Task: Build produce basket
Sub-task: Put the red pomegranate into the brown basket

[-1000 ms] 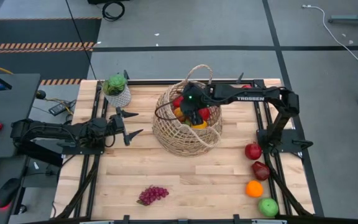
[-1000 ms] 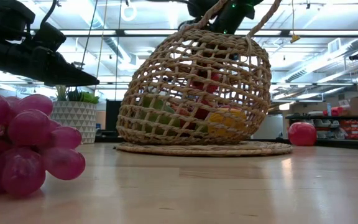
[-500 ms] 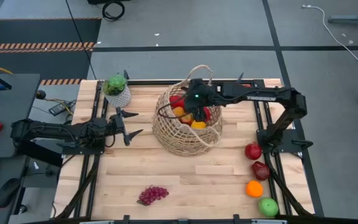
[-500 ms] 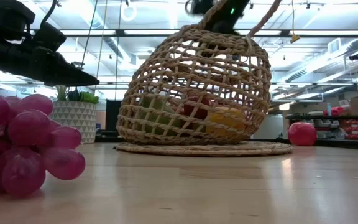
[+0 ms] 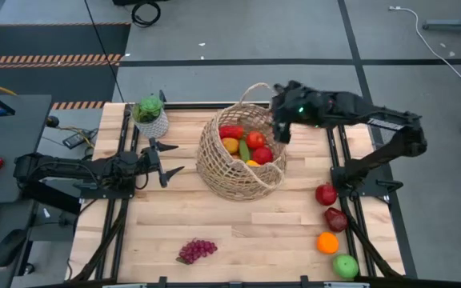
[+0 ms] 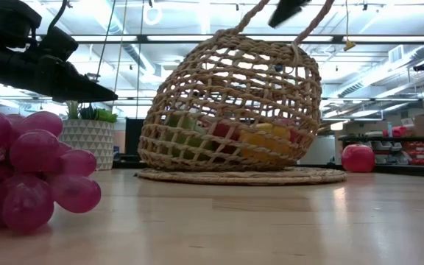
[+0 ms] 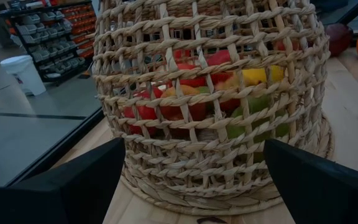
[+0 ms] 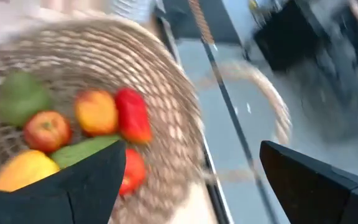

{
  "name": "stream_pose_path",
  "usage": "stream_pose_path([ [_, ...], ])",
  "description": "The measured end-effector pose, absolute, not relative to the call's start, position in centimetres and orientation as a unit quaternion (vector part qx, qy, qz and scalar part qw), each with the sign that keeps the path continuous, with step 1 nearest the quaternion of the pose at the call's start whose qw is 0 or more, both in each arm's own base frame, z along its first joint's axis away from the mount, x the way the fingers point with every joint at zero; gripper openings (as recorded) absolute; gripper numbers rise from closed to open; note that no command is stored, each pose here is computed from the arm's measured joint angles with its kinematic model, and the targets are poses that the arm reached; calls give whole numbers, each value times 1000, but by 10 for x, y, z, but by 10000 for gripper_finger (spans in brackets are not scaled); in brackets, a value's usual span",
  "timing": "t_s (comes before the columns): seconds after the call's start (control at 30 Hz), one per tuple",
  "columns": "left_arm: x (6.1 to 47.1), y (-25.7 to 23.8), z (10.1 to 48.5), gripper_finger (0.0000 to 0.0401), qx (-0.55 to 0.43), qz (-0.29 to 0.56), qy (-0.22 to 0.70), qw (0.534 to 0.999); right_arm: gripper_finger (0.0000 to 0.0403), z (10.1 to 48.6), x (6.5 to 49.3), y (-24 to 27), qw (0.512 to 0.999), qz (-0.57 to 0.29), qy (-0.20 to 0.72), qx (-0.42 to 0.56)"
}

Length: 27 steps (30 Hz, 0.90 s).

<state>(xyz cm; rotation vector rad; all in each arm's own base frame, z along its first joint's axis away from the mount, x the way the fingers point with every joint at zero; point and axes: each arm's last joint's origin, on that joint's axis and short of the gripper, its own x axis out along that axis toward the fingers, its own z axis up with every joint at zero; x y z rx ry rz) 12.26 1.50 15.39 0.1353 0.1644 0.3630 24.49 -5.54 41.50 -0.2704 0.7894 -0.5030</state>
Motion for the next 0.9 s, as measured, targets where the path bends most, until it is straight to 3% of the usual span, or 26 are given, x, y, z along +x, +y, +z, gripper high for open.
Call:
stream_pose_path([
  [0.33,123,15,154,390,67,180,82,978,374,387,194,-113,817,-411,400,60],
  [0.53,123,15,154,390,67,180,82,978,374,359,180,-126,790,-376,460,153],
  [0.73,123,15,154,390,67,180,82,978,374,336,167,-107,727,-337,553,227],
  [0.9,123,15,154,390,67,180,82,978,374,317,167,-88,710,-291,584,263],
])
